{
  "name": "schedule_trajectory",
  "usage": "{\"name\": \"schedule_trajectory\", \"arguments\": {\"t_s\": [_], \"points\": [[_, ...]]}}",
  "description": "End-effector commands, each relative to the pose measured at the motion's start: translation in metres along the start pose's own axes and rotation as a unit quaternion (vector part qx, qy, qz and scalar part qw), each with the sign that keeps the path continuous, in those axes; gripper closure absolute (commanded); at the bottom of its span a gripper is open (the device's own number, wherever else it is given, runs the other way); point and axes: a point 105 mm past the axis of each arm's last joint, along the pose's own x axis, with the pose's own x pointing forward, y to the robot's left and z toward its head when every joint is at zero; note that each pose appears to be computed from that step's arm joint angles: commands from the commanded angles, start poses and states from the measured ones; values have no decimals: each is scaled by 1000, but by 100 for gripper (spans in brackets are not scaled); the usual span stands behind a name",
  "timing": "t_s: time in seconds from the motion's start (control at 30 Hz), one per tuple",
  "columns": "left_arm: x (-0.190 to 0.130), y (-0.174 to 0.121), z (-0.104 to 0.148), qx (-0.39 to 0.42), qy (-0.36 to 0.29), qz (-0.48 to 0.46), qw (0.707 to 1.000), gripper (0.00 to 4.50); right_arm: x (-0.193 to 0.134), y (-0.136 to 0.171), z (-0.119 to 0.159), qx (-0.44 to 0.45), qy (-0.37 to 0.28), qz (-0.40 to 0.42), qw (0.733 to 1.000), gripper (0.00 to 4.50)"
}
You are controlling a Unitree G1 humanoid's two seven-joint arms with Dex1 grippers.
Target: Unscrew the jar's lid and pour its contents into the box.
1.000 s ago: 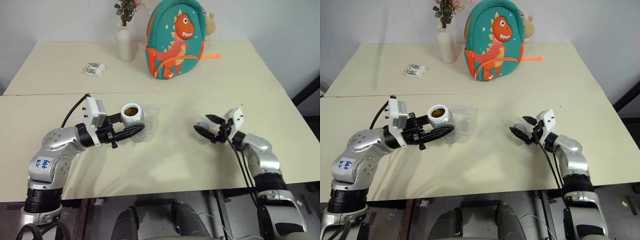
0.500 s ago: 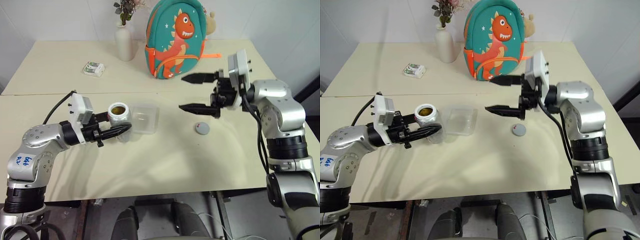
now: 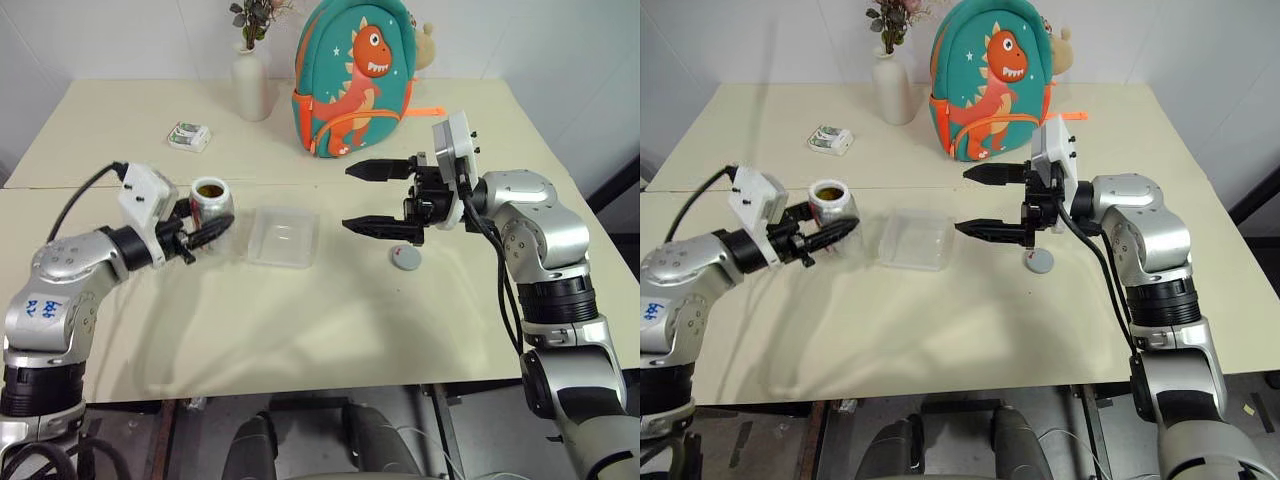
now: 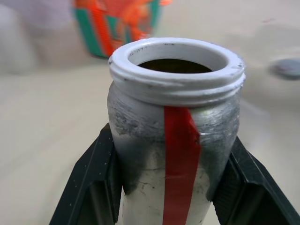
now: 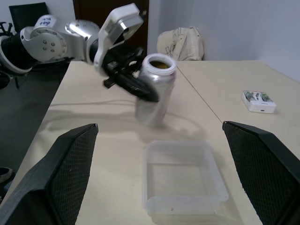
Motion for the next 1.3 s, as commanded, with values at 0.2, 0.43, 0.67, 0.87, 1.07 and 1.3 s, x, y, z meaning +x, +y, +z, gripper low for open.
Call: {"name": "schedule_trajectory", "arguments": {"t_s": [0.2, 0.43, 0.67, 0.87, 1.07, 1.3], "points": [[31, 26, 24, 481, 11, 133, 866, 249, -2, 0, 8, 0, -34, -31, 999, 2], [57, -12, 59, 724, -94, 117, 674, 249, -2, -4, 2, 16, -50, -61, 997, 2], [75, -29, 60, 825, -121, 109, 542, 249, 1, -7, 2, 30, -74, -81, 994, 2], [85, -29, 49, 845, -110, 91, 515, 249, 3, -6, 4, 31, -88, -86, 992, 2], [87, -32, 49, 852, -106, 86, 505, 249, 1, -7, 5, 31, -90, -91, 991, 2], [77, -24, 50, 846, -96, 89, 518, 249, 2, -6, 2, 36, -92, -92, 991, 2]]}}
